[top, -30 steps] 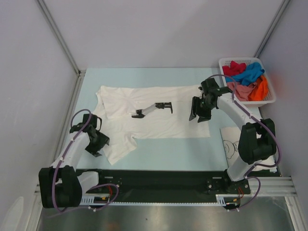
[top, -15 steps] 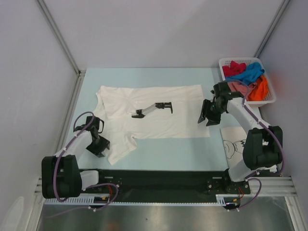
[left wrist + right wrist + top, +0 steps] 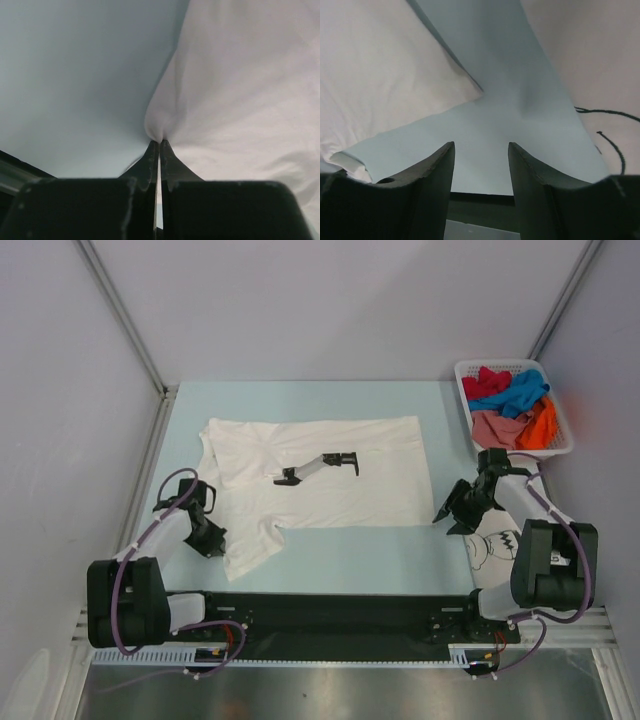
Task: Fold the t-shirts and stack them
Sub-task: Fold the tshirt
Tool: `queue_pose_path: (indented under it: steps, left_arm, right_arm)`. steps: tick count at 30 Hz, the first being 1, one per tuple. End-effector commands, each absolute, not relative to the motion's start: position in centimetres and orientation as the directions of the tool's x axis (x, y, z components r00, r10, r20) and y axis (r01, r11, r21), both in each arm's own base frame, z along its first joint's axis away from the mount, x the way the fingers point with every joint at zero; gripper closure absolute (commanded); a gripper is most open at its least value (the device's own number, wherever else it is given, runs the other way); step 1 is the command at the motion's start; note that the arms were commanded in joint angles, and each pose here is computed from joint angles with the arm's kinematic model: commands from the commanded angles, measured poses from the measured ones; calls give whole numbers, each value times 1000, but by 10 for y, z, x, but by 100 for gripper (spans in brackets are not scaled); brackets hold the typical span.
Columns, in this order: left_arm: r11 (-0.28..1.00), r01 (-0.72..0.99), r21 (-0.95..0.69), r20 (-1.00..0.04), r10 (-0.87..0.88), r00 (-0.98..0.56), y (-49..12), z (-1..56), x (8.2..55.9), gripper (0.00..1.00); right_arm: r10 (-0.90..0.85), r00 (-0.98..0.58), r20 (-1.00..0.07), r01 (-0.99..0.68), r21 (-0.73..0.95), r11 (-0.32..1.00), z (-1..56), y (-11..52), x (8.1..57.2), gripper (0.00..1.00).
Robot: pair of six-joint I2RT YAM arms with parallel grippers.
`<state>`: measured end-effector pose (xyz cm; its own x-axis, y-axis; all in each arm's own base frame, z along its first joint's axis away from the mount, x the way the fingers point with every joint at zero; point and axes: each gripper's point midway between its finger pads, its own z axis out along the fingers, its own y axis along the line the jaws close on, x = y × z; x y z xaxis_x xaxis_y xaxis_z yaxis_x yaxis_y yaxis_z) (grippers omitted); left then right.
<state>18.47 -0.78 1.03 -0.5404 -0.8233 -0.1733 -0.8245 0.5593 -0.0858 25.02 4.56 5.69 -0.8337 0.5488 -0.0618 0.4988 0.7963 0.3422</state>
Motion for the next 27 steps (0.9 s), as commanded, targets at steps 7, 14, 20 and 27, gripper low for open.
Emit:
queue_pose_path:
  steps: [7, 14, 20, 27]
  left_arm:
    - [705, -677, -211, -264, -708, -655, -16, 29, 213, 100]
    - [748, -610, -264, -321, -664, -675, -23, 48, 227, 100]
    - [772, -580, -262, -356, -636, -685, -25, 56, 231, 100]
    - [772, -576, -270, -361, -636, -682, -26, 59, 231, 100]
  right_arm:
    - [720, -685, -109, 621, 430, 656, 44, 48, 277, 61]
    - [743, -664, -86, 671, 371, 642, 18, 43, 275, 59]
    - [746, -661, -86, 686, 332, 647, 11, 45, 275, 60]
    - [748, -660, -73, 709, 271, 652, -3, 44, 269, 76]
